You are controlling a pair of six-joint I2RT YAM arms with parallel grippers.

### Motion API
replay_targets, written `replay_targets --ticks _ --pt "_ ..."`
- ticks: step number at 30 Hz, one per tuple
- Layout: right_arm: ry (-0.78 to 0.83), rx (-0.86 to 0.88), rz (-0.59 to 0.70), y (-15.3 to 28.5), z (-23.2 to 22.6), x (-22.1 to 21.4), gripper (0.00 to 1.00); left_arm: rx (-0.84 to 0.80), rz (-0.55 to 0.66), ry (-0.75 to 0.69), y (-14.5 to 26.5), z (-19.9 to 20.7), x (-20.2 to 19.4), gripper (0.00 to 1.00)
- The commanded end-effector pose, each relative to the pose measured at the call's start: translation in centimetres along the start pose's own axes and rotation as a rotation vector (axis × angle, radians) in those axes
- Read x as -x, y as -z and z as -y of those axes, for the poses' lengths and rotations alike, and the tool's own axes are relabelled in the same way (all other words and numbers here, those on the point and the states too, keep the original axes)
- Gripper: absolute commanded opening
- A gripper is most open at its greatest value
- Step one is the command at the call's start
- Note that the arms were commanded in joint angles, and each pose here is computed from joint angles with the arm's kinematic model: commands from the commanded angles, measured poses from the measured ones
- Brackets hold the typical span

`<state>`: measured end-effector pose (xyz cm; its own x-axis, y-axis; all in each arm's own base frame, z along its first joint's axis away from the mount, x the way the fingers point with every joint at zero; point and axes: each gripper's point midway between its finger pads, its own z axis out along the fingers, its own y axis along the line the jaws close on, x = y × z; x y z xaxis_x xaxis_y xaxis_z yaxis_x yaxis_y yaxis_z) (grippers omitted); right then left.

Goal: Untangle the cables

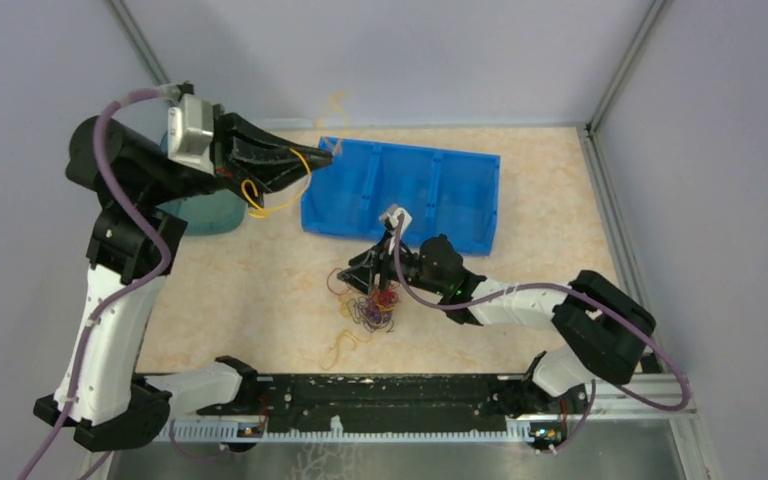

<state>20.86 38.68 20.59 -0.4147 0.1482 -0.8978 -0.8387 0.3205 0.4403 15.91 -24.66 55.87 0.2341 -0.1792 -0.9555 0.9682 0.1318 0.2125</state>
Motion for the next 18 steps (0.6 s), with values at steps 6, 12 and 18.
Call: replay_targets --ticks 6,12,18 --pt "-0.099 0.002 0.056 -1.5 0.0 -1.4 0.52 0.116 0.131 -0.274 0.1 -1.7 8.0 0.00" --pt "-0.134 -0.185 0.085 1.2 3.1 -1.3 0.58 0.280 0.038 -0.293 0.4 -5.9 4.6 0.00" --pt "-0.145 -0.345 0.193 5.3 5.6 2.5 0.64 0.430 -0.164 -0.234 1.1 -11.0 -5.4 0.00"
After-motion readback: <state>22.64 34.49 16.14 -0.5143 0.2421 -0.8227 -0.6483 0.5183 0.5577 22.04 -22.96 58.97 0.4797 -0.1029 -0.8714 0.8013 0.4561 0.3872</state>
